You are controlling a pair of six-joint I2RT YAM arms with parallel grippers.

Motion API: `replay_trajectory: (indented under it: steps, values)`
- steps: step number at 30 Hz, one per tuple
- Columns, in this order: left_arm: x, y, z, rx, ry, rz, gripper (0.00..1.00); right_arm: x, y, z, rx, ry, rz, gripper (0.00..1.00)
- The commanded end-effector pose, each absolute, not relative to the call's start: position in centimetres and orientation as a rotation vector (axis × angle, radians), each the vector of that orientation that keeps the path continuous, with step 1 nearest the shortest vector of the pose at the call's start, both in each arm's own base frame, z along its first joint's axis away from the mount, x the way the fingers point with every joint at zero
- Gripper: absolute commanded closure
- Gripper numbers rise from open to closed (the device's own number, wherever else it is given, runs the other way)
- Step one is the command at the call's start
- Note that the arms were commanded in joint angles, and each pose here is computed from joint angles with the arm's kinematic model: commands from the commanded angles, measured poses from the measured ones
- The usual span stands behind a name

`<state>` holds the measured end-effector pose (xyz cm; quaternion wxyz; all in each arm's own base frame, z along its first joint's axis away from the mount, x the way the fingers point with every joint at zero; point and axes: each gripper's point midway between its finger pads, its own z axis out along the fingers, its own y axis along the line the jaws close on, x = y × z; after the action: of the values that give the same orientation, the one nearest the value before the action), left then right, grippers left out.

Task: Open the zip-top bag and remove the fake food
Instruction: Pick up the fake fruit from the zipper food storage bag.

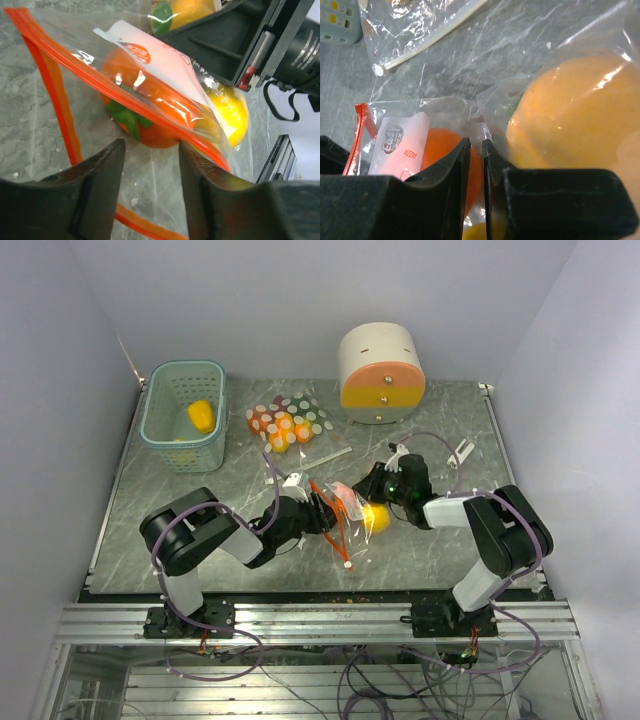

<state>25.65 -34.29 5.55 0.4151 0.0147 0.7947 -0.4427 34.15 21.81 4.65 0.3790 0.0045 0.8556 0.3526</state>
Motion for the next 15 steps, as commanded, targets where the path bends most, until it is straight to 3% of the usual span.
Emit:
replay_trajectory:
  steps: [1, 7, 15]
  values:
    - [26.3, -34.5, 6.6, 0.027, 1.928, -1.117, 0.36, 32.3, 22.1, 2.6, 0.022, 2.231, 0.928, 0.83]
    - [26.3, -34.8, 6.8, 0.046, 1.923, -1.125, 0.08, 31.8, 22.0, 2.2, 0.012, 2.248, 0.920, 0.83]
    - [26.6, -34.7, 6.1, 0.037, 1.936, -1.091, 0.02, 30.3, 23.3, 1.7, -0.026, 2.261, 0.965, 0.83]
